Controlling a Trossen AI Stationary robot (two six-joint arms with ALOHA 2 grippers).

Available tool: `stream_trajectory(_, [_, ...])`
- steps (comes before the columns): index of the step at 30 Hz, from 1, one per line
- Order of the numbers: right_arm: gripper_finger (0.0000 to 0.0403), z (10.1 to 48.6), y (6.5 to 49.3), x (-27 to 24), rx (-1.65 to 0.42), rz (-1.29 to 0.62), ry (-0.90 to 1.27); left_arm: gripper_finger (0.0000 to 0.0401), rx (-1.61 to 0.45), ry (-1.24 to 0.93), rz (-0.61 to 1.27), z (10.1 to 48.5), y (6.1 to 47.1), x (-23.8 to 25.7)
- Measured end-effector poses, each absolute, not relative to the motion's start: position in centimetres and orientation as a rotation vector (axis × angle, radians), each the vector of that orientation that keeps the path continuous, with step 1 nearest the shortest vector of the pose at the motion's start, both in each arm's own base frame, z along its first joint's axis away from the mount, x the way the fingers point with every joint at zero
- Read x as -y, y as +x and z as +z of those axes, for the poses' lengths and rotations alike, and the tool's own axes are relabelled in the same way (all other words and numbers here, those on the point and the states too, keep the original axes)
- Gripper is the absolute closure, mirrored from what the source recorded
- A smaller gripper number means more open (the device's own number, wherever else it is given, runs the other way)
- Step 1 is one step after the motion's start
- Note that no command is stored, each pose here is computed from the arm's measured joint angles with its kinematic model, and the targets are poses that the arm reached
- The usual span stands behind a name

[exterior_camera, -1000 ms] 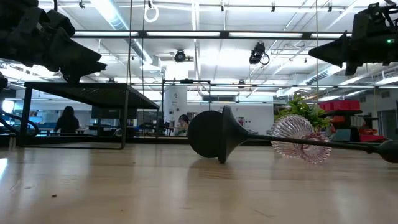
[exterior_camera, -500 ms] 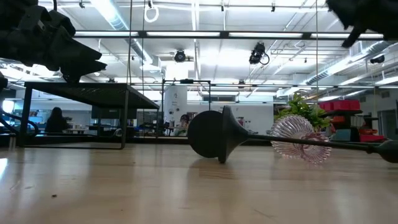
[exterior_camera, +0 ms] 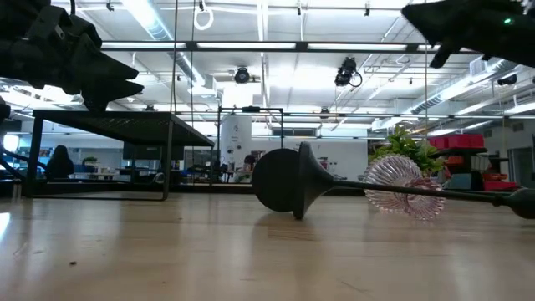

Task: Pick & Place candle stick holders
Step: Put the top pink candle holder on the shelf

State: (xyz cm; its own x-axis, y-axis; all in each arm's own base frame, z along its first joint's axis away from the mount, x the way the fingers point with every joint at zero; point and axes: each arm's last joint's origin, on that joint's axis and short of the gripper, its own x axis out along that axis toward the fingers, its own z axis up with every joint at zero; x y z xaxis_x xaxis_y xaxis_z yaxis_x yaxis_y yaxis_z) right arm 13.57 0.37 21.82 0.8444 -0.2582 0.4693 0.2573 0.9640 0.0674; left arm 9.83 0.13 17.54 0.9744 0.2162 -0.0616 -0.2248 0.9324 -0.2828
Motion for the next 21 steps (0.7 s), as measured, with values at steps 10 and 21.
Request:
stream_trajectory(10, [0.0389, 22.3, 20.1, 1.0, 0.309, -0.482, -0.002, 0.0229, -0.028, -0.298, 0.226, 17.5, 9.8, -0.1])
stream_trajectory(21, [0.0389, 20.7, 25.5, 1.8, 0.116, -0.565, -0.073, 0.0229, -0.031, -0.300, 0.202, 17.6, 9.8, -0.1])
